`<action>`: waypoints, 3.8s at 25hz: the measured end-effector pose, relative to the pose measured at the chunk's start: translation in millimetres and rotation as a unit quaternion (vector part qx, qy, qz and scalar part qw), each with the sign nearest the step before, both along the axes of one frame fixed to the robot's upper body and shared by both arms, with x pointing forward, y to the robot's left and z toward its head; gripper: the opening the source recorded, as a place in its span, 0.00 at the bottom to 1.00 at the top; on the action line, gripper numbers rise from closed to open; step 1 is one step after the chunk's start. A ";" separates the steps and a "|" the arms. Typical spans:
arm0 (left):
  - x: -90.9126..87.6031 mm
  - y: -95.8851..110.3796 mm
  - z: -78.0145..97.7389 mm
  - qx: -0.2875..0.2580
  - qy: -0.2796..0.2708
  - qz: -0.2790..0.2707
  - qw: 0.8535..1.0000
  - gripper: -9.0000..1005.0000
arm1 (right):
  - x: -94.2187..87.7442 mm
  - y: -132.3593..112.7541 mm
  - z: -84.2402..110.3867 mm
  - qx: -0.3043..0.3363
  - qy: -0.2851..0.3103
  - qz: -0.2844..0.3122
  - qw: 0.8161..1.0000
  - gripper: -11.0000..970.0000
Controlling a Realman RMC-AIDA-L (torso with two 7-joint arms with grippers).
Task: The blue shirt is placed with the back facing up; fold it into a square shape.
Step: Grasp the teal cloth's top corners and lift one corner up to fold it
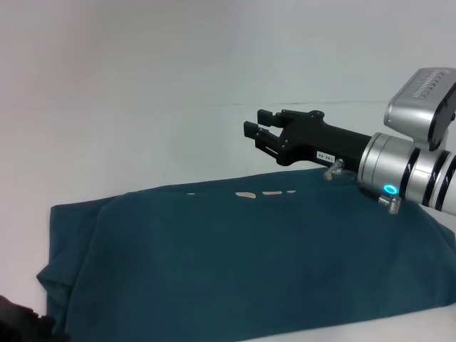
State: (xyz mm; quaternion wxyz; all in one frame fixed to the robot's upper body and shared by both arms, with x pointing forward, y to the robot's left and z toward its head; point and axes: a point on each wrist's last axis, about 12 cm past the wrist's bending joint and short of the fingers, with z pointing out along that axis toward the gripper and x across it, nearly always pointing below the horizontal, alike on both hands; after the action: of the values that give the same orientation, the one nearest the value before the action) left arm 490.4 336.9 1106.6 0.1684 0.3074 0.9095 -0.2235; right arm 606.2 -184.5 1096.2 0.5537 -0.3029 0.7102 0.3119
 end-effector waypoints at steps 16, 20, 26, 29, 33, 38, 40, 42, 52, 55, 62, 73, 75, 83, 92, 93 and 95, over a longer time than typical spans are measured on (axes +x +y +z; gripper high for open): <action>10.1 -11.0 -11.1 0.024 0.013 -0.026 0.999 0.39 | -1.1 -2.0 -4.0 0.001 0.008 -0.004 1.000 0.38; 9.7 -14.5 -10.4 0.020 0.021 -0.032 0.999 0.39 | -0.3 -1.9 -3.4 0.000 0.007 -0.005 1.000 0.38; 10.7 -17.5 -8.9 0.014 0.022 -0.038 0.999 0.39 | 1.2 -1.0 -2.4 -0.001 0.006 -0.007 1.000 0.38; 12.4 -16.9 -8.9 0.019 0.017 -0.036 0.999 0.39 | 1.4 -0.8 -2.0 0.001 0.008 -0.007 1.000 0.38; 14.2 -17.3 -8.3 0.020 0.012 -0.036 0.999 0.39 | 2.0 -1.3 -1.4 0.004 0.010 -0.009 1.000 0.38; 15.8 -19.8 -7.6 0.021 0.010 -0.043 0.999 0.39 | 3.1 -2.2 -0.5 0.006 0.009 -0.014 1.000 0.38; 16.2 -20.4 -7.4 0.020 0.009 -0.044 0.999 0.39 | 3.3 -2.4 -0.6 0.005 0.009 -0.015 1.000 0.38; 16.6 -22.1 -8.2 0.017 0.011 -0.046 0.999 0.39 | 3.6 -2.6 -0.5 0.005 0.009 -0.017 1.000 0.38; 18.9 -30.1 -12.1 0.012 0.022 -0.061 0.998 0.36 | 4.3 -3.3 0.5 0.005 0.007 -0.018 1.000 0.38; 19.8 -29.1 -9.3 0.008 0.016 -0.058 0.998 0.34 | 4.4 -4.2 0.6 0.006 0.007 -0.020 1.000 0.38; 21.8 -35.2 -6.6 0.006 0.020 -0.075 0.997 0.22 | 3.7 -5.5 -0.2 0.011 0.010 -0.023 1.000 0.38; 24.4 -35.8 2.0 -0.010 0.008 -0.072 0.997 0.01 | 0.9 -7.5 -4.1 0.014 0.023 -0.024 0.999 0.38; 24.7 -35.3 3.8 -0.012 0.004 -0.069 0.998 0.01 | -1.0 -9.5 -6.9 0.015 0.030 -0.026 0.999 0.38; 28.1 -38.1 12.6 -0.028 -0.012 -0.061 0.998 0.01 | -19.9 -20.5 -19.3 0.028 0.056 -0.012 0.998 0.36; 34.7 -42.8 25.8 -0.042 -0.035 -0.060 0.997 0.01 | -31.2 -20.8 -34.0 -0.009 0.139 0.011 0.990 0.17; 35.0 -43.0 27.5 -0.043 -0.037 -0.061 0.997 0.01 | -32.2 -20.4 -35.9 -0.013 0.146 0.012 0.989 0.15; 34.6 -43.6 31.1 -0.047 -0.042 -0.061 0.996 0.01 | -34.2 -19.3 -39.0 -0.019 0.156 0.014 0.987 0.11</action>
State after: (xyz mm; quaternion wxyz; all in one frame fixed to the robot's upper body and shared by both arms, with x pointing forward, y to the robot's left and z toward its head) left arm 525.0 293.3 1137.7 0.2065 0.3631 0.8696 -0.2633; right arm 572.0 -203.8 1057.2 0.4259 -0.2708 0.7893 0.3497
